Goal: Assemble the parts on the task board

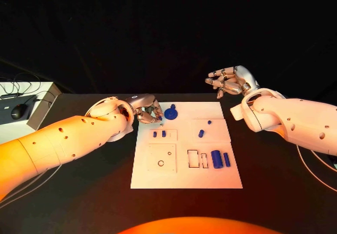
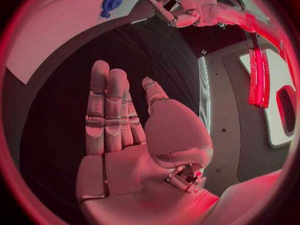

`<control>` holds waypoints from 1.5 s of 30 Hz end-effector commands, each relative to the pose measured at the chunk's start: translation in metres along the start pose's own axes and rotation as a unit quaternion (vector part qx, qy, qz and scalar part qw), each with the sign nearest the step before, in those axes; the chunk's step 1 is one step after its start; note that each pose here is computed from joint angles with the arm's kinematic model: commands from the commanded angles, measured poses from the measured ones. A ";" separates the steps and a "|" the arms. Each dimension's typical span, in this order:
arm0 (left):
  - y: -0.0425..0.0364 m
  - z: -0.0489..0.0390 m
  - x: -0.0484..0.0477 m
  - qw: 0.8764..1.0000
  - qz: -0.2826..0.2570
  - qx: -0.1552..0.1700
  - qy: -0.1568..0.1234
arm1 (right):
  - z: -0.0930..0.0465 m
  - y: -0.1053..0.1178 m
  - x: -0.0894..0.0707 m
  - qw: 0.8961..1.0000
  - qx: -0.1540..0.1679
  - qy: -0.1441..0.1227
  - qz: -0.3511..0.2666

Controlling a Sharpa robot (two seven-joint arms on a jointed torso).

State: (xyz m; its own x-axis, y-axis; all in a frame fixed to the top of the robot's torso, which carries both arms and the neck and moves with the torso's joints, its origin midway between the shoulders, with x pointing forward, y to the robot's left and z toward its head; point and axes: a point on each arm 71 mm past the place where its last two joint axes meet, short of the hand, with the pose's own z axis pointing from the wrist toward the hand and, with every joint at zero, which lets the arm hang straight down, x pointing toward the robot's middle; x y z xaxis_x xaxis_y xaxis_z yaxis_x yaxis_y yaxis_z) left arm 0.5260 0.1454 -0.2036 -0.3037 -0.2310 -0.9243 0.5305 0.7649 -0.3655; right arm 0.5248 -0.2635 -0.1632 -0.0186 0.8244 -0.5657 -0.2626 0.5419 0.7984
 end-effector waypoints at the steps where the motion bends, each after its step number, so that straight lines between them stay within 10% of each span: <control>1: 0.0009 -0.0004 0.0026 1.000 0.004 0.001 -0.003 | 0.000 0.001 0.000 1.000 -0.007 -0.001 -0.001; 45: 0.0042 0.0038 0.0232 0.999 0.019 -0.009 0.029 | 0.000 0.002 0.000 1.000 -0.007 -0.002 -0.001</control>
State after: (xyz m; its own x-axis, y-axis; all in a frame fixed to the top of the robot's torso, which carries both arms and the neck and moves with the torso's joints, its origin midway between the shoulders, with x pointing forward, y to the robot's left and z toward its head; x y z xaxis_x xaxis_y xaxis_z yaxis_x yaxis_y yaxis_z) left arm 0.5248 0.1425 -0.2256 -0.3159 -0.1857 -0.9304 0.5250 0.7826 -0.3345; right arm 0.5245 -0.2630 -0.1632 -0.0186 0.8247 -0.5653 -0.2633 0.5414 0.7985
